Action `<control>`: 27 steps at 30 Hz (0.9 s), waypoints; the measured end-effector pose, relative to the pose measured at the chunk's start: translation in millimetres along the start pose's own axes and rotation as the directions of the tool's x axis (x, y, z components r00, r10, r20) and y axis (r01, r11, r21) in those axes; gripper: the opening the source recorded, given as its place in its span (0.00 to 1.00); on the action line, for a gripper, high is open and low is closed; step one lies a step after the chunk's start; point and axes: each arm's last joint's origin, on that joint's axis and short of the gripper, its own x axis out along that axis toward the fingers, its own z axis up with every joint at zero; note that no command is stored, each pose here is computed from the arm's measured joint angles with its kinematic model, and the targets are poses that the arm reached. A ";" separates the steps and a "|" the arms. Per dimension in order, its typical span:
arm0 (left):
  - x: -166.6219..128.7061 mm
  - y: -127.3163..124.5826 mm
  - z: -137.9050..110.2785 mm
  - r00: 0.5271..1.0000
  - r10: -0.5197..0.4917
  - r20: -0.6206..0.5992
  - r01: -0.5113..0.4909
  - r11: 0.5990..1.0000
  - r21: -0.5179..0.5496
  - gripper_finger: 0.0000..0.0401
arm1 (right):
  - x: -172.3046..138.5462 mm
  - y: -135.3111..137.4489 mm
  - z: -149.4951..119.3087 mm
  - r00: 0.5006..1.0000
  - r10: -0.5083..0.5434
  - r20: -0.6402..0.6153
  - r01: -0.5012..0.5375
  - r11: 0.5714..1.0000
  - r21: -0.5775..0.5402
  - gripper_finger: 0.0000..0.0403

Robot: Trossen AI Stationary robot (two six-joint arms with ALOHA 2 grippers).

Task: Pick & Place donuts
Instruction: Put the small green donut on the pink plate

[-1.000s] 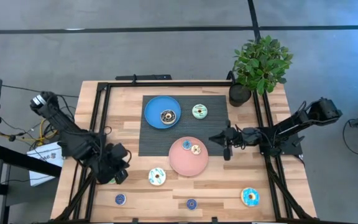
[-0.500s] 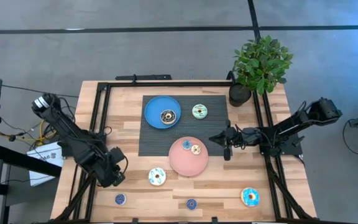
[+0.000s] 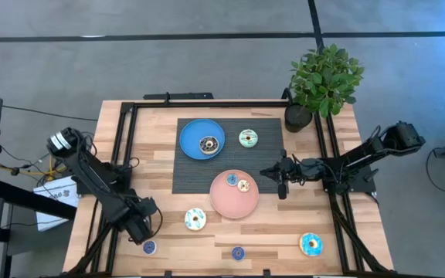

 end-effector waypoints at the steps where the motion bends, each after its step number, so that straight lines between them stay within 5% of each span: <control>1: 1.4 -0.7 -0.6 1.000 0.005 -0.010 -0.005 1.000 0.018 0.68 | 0.0 0.0 0.0 1.000 0.000 0.000 0.000 1.000 0.000 0.00; 14: 4.8 -6.1 -11.4 0.999 0.012 0.034 -0.019 0.977 0.214 0.69 | 0.0 -0.1 -0.4 1.000 -0.001 -0.004 0.001 1.000 0.000 0.00; 27: 11.4 -8.1 -13.5 0.997 -0.028 0.075 0.010 0.975 0.222 0.69 | 0.0 0.0 -0.4 1.000 0.000 -0.004 0.000 1.000 0.000 0.00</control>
